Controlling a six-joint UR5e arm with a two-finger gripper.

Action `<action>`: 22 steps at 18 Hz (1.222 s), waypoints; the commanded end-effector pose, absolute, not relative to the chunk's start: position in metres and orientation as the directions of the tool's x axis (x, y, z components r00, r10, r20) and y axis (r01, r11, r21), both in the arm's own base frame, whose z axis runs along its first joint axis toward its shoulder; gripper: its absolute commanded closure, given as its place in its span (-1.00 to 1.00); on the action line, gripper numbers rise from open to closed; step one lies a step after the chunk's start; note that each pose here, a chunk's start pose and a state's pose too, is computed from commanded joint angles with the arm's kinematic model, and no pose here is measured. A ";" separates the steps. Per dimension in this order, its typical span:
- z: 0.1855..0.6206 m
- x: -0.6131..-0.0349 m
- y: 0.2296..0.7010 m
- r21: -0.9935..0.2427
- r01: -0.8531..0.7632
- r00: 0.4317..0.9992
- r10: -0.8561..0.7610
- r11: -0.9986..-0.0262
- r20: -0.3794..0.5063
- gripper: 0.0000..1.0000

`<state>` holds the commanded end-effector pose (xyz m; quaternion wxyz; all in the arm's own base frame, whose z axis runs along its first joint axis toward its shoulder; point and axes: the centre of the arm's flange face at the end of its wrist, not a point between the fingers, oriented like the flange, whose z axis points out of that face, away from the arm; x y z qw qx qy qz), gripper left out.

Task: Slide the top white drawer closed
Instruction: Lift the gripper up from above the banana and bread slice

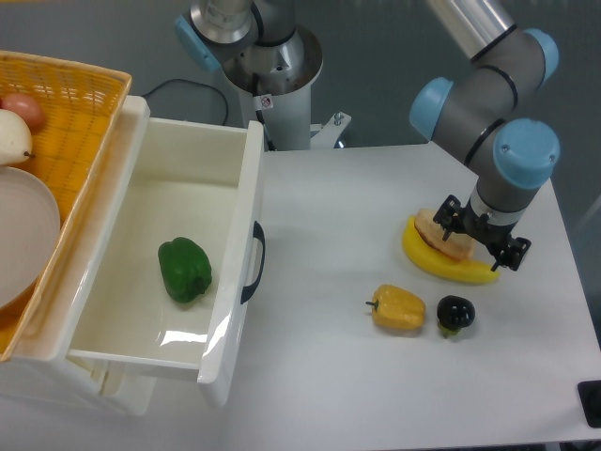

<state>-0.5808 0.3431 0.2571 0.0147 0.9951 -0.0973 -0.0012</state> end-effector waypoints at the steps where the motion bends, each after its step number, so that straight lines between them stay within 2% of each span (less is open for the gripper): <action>1: 0.257 -0.580 0.343 0.028 -0.194 0.981 -0.194 -0.981 0.001 -1.00; 4: 0.255 -0.579 0.345 0.006 -0.192 0.981 -0.192 -0.981 0.007 -1.00; 9: 0.225 -0.570 0.347 -0.016 -0.163 0.986 -0.163 -0.986 0.022 -1.00; 13: 0.214 -0.558 0.357 -0.075 -0.100 0.992 -0.105 -0.992 0.066 -1.00; 17: 0.213 -0.551 0.368 -0.098 -0.097 0.992 -0.105 -0.990 0.076 -1.00; 18: 0.214 -0.548 0.376 -0.122 -0.065 0.993 -0.076 -0.990 0.086 -0.85; 19: 0.218 -0.546 0.384 -0.150 -0.006 0.995 -0.021 -0.989 0.099 -0.57; 21: 0.222 -0.543 0.391 -0.200 0.068 0.990 0.042 -0.977 0.131 -0.14; 22: 0.224 -0.542 0.393 -0.224 0.076 0.989 0.044 -0.972 0.142 -0.02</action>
